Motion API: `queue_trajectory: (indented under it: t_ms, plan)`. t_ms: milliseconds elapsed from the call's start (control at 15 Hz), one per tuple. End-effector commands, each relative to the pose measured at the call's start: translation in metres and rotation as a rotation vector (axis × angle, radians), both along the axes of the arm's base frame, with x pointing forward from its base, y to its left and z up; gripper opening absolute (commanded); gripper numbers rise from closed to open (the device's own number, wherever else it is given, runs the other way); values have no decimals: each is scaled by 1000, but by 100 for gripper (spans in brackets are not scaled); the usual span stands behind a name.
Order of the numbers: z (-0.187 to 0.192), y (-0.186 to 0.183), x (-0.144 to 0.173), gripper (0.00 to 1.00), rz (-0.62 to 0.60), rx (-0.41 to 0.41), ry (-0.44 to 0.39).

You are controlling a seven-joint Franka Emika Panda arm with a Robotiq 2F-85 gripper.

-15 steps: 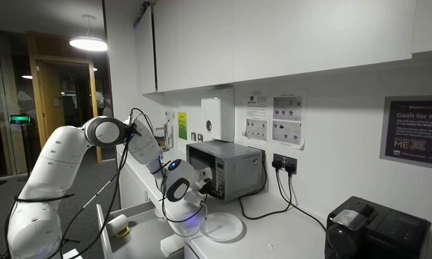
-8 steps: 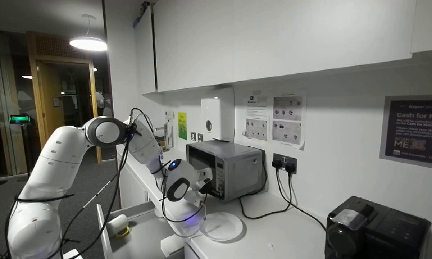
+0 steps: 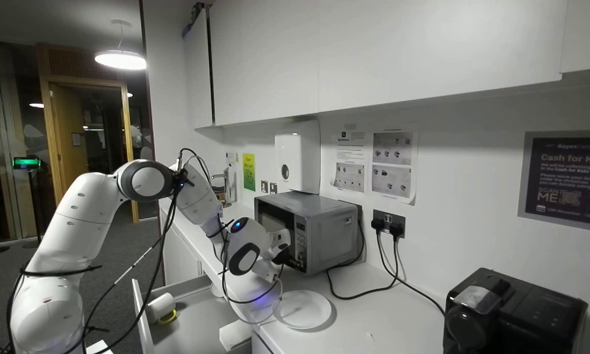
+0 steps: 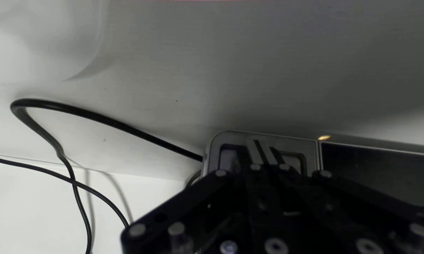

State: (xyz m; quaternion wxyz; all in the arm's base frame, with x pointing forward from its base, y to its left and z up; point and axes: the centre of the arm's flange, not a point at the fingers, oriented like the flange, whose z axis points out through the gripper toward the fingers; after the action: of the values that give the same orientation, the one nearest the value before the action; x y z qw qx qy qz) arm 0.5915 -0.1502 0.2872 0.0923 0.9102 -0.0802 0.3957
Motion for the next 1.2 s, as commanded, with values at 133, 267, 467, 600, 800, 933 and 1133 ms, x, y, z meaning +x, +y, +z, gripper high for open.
queue_trajectory:
  t_ms: [133,267,467,600,800,933,1133]
  plan:
    - [-11,-3,35,0,22,-35,-145]
    - [-12,-5,39,0,20,-35,-137]
    - [-10,-5,36,0,24,-36,-128]
    - [-7,-4,32,0,26,-35,-114]
    - [2,-5,26,0,23,-27,-82]
    - [7,-6,20,0,21,-26,-60]
    - [13,-6,14,0,30,-34,-42]
